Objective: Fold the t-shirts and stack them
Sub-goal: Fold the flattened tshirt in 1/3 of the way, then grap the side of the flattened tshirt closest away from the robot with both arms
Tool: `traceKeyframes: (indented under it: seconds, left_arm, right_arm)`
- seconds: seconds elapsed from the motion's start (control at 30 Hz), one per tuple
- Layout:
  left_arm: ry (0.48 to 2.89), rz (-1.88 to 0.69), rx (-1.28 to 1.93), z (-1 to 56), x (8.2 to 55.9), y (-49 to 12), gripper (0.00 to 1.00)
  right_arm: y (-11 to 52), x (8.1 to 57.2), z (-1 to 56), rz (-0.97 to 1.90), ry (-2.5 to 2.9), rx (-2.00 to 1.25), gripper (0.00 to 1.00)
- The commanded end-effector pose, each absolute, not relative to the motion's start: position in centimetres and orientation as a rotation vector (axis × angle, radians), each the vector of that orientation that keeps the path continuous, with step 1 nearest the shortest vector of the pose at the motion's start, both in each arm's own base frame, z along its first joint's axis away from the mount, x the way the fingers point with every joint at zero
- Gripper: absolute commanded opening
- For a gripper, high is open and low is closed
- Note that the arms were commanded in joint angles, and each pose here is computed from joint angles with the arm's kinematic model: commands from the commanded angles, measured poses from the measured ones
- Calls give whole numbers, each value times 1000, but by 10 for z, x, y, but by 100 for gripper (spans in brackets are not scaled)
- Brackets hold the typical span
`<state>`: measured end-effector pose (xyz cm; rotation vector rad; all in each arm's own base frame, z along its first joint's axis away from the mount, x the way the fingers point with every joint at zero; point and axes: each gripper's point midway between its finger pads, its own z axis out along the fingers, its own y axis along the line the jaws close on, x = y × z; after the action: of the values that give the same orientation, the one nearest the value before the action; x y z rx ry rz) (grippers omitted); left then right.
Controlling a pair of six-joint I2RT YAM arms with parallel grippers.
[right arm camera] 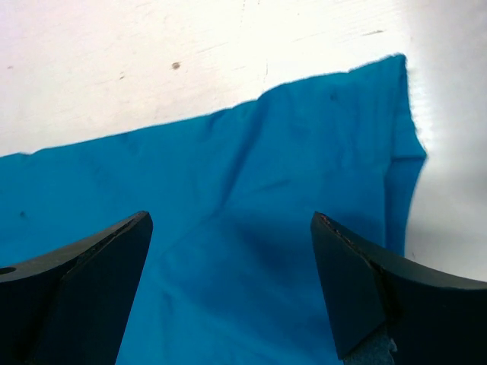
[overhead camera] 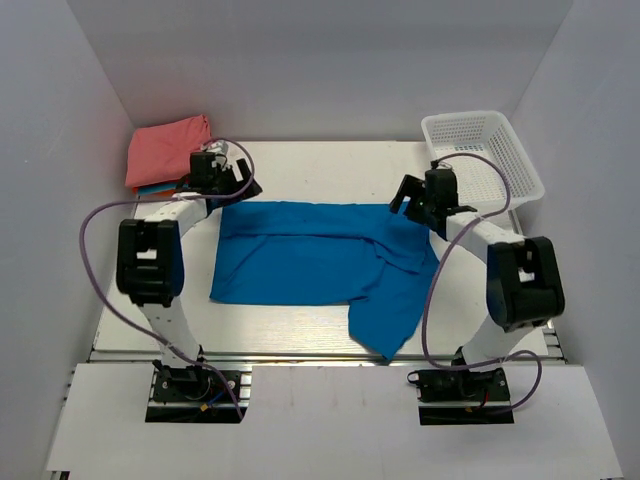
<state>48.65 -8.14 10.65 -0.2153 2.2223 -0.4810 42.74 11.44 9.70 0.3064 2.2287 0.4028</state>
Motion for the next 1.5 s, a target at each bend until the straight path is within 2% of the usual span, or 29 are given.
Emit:
traceKeyframes:
  seconds: [0.0,0.23,0.33,0.6,0.8,1.0,1.03,1.1,1.13,1.3,1.33,1.37,1.43,1.47]
  left_arm:
    - [2237,-649,-61,93,502,-111,100]
    - [2374,-642,-110,29,508,-110,100]
    - [2419,-572,-190,6,507,-92,100]
    - [2460,-419,-287,-13,533,-72,100]
    - [2418,-399,-225,10,559,-67,100]
    - [2209,-359,-109,109,569,-71,100]
    - [2196,-365,-97,121,566,-76,100]
    - [2201,-351,-104,133,554,-74,100]
    - [2156,-353,-97,160,547,-73,100]
    - [2201,-321,-206,159,471,-61,100]
    - [2212,-321,-280,157,456,-57,100]
    - [2290,-296,-350,129,426,-52,100]
    - [2252,-228,-464,139,397,-37,100]
    - [2291,-210,-573,116,373,-33,100]
  right_arm:
    - [120,453,97,386,2231,278,90]
    - [120,483,58,334,2312,326,90]
    - [117,483,43,306,2364,339,90]
    - [125,517,14,298,2415,332,90]
    - [136,540,59,304,2299,144,90]
    - [151,530,129,286,2126,-107,90]
    - [156,513,149,292,2086,-148,90]
    - [162,502,156,297,2070,-177,90]
    - [168,489,176,315,2047,-197,90]
    - [188,421,166,422,2130,-281,90]
    - [199,407,166,453,2139,-300,90]
    - [198,386,160,478,2162,-284,90]
    - [206,358,149,511,2227,-326,90]
    - [208,337,141,526,2269,-346,90]
